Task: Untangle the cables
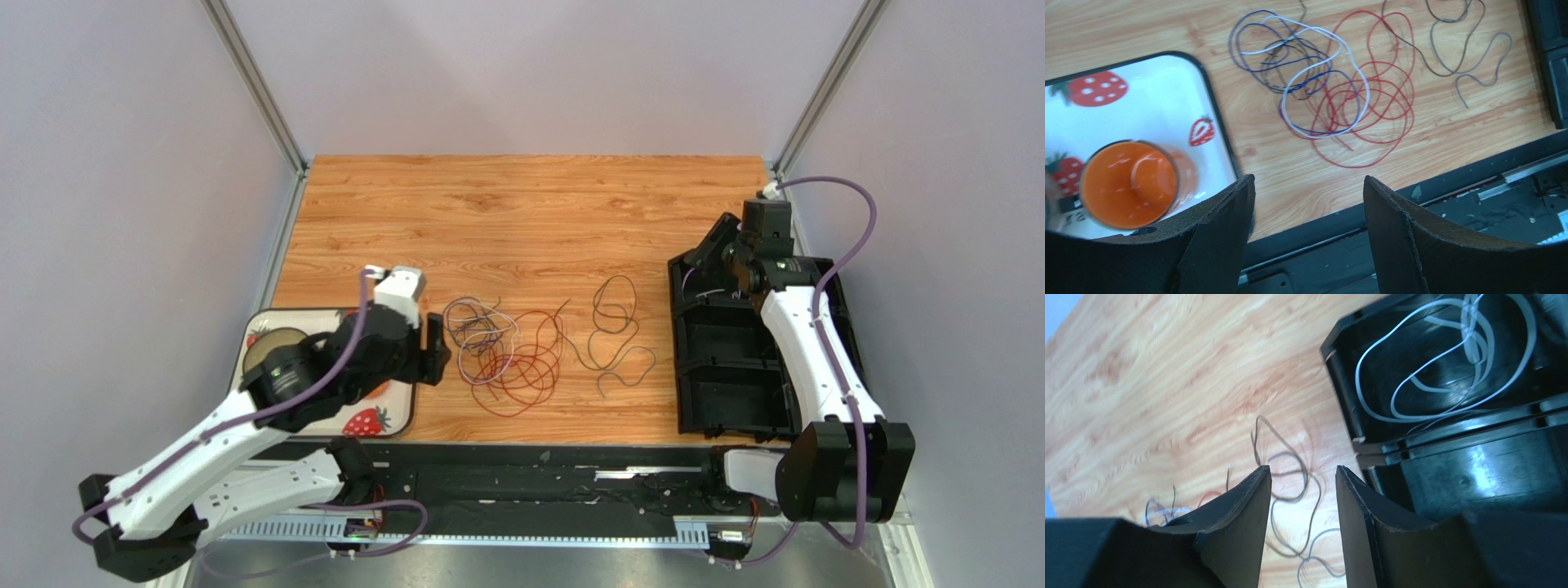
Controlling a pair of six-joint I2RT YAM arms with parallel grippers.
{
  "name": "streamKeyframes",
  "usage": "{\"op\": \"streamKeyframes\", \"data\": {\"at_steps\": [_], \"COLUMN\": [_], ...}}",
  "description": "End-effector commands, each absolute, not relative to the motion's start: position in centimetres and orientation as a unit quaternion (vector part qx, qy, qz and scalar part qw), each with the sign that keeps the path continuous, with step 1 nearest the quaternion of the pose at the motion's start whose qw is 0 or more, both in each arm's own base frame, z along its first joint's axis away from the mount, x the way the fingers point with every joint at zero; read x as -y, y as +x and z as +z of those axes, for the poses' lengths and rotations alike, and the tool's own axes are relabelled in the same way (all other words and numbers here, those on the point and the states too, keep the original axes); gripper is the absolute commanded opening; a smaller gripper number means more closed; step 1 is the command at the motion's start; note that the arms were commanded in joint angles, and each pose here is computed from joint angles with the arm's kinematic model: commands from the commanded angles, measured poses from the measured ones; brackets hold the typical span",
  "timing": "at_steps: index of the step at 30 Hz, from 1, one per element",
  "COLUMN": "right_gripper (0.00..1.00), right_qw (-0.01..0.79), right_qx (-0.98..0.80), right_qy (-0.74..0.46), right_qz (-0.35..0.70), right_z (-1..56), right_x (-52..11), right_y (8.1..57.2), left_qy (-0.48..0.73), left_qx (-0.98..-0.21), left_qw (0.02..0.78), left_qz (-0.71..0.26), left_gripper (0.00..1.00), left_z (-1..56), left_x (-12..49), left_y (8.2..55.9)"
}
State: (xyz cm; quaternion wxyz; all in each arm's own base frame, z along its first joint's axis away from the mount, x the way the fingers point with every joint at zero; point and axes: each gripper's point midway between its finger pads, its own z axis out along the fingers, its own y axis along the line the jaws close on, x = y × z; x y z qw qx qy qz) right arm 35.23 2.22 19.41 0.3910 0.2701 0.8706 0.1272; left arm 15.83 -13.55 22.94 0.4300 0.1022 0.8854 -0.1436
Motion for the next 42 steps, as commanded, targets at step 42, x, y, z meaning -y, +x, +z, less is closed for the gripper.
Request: {"op": "streamKeyframes", "data": {"at_steps": [42], "right_gripper": [0.50], "right_qw": [0.348], "right_qx": [-0.903], "right_qy": [0.228], "right_qz": [0.107], "right_z": [18.3], "right_x": [-5.5], "right_y": [31.9], "left_qy": [0.302], "left_qx": [-0.885], "left_qw": [0.278], "left_qz": [-0.221], "left_gripper": [0.65], "left_z": [9.2], "left_x": [46.9], "left_y": [22.3]}}
